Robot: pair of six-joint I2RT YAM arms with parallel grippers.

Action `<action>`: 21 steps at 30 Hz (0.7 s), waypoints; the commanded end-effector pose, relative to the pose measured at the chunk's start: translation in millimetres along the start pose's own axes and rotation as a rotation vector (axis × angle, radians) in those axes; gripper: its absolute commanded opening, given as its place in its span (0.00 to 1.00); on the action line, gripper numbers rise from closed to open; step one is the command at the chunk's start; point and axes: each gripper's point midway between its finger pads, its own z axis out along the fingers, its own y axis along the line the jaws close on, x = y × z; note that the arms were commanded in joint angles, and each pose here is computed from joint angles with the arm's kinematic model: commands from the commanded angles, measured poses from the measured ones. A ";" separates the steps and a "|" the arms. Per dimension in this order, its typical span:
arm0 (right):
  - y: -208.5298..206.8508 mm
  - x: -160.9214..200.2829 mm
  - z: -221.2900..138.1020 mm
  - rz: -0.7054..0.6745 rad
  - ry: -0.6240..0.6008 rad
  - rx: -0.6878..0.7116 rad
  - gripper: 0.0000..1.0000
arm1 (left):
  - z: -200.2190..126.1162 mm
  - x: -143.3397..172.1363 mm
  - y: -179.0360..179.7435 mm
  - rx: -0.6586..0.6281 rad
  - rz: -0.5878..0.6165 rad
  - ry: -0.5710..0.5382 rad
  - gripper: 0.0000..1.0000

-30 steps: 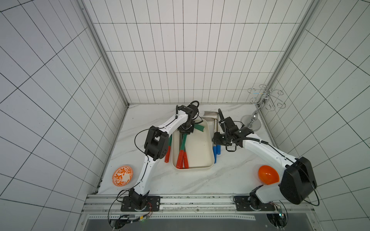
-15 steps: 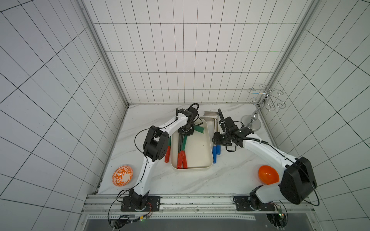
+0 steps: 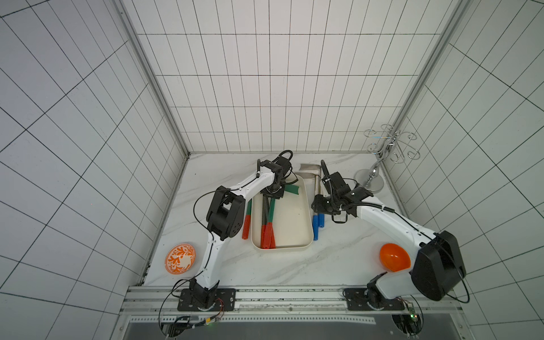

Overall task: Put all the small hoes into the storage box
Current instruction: Place the hoe in the storage box.

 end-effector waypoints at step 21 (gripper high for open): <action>-9.0 6.8 2.2 0.026 0.011 0.016 0.47 | -63.0 -4.9 16.3 0.019 -0.044 -0.170 0.43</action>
